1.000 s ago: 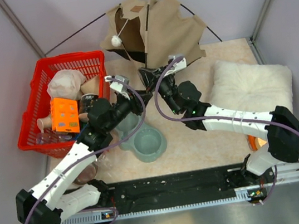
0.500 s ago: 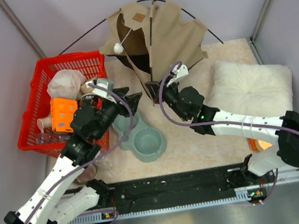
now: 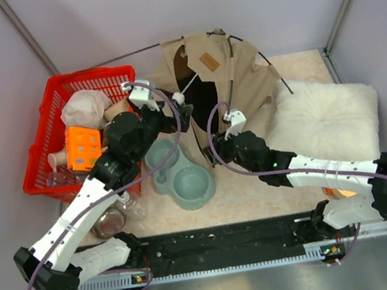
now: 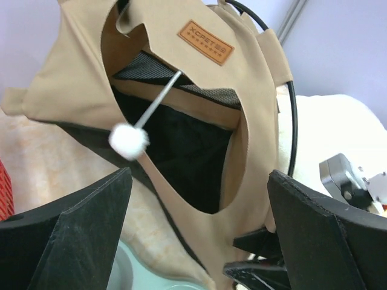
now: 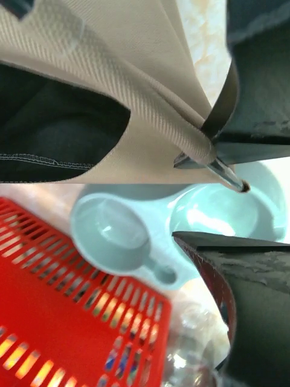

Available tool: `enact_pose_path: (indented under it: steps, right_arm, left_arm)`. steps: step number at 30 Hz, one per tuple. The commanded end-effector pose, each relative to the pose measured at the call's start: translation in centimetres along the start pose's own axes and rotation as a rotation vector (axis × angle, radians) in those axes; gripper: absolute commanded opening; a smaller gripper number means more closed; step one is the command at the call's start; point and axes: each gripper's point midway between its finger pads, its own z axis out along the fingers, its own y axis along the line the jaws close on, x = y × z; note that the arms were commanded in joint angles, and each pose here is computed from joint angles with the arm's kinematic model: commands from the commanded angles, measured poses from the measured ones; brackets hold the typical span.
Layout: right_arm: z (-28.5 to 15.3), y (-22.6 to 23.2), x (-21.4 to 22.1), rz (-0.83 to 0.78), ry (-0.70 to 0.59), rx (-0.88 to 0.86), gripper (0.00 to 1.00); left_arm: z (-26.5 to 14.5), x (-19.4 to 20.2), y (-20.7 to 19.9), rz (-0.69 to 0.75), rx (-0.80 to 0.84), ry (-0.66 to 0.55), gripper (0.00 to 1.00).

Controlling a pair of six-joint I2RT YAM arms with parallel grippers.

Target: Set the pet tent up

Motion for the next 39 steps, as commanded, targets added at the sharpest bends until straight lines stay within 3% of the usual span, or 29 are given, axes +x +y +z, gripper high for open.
enact_pose_path:
  steps: [1,5,8,16,22,26,31,35,39]
  right_arm:
    - [-2.6,-0.4,-0.2,0.014,0.047,0.016,0.54]
    - [-5.4,-1.8,-1.0,0.037,0.067,0.078,0.77]
    - [-7.7,-2.6,-2.7,0.052,0.029,0.112,0.89]
    - [-12.2,-4.8,-6.2,0.117,-0.047,0.224,0.94]
    - [-16.5,-6.1,-11.6,0.195,-0.162,0.326,0.82]
    - [-19.0,-7.0,-14.5,0.236,-0.208,0.41,0.61]
    - [-19.9,-8.6,-15.5,0.23,-0.207,0.558,0.34]
    - [-18.6,-9.3,-15.5,0.159,-0.165,0.648,0.32]
    - [-16.8,-11.1,-15.6,0.158,-0.127,0.702,0.32]
  left_arm:
    - [0.5,-3.7,0.5,-0.017,-0.051,-0.104,0.99]
    - [0.9,-3.9,0.4,0.014,-0.041,-0.099,0.99]
    - [1.1,-3.7,-0.4,0.051,0.013,-0.07,0.98]
    - [3.0,-3.2,-3.9,-0.006,0.174,0.011,0.94]
    - [5.6,-2.5,-6.6,-0.11,0.27,0.101,0.9]
    - [7.9,-0.3,-7.8,-0.184,0.3,0.18,0.85]
    - [10.2,1.5,-10.0,-0.175,0.299,0.219,0.79]
    - [11.2,2.8,-11.9,-0.118,0.241,0.213,0.77]
    - [13.0,5.3,-10.7,-0.065,0.11,0.246,0.69]
